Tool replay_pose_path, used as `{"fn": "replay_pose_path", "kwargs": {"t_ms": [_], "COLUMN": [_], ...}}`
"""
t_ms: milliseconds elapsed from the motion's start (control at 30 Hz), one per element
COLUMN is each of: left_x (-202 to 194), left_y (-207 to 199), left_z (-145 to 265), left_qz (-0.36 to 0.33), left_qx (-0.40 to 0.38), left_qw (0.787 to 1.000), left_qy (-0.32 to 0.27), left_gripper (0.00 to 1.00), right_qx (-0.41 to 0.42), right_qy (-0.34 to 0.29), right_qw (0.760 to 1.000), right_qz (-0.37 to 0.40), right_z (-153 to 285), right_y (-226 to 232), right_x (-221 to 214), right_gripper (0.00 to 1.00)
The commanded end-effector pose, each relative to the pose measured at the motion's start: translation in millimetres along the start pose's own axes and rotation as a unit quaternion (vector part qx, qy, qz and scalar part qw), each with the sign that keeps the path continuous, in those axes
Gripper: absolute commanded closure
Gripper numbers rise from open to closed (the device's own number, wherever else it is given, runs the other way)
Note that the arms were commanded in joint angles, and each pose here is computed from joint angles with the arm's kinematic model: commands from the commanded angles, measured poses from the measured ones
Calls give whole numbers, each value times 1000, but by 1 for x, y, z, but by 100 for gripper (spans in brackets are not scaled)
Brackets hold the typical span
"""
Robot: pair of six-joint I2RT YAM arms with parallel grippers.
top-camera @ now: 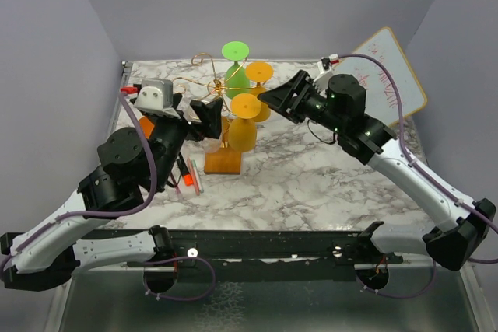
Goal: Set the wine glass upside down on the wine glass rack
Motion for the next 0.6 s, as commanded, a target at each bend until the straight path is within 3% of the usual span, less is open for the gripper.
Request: {"fn": "replay_pose_path", "kwargs": {"t_ms": [0, 233, 400, 567], "left_x": [-1, 4, 9, 25], "left_y": [9, 7, 48, 84], "left_z": [-11, -51, -85, -94], "left_qz": [-73, -128, -146, -147], "left_qx": [71, 122, 155, 203], "left_qw": [995, 984, 977, 968], "left_qy": [13, 17, 27, 19], "left_gripper": [1, 1, 1, 1], "right_qx": [-15, -51, -47, -63], "right_qy": [-43, -72, -73, -83], "right_qw": [999, 996, 995, 994], "right_qz": [22, 33, 41, 39], "right_z": [24, 44, 57, 69], "right_y": [1, -13, -13, -19], "right_x": [12, 13, 10, 9], "right_gripper": [36, 32, 32, 31]}}
Point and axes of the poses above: each gripper's point midway between its finger pads, its own z axis back along the fingers, its own y axis along the line the jaws close on, x = y × z, the point moved 5 cm from there along z, back along the fingers, and after that the axes turned 9 degrees about z, right-handed, at the moved point
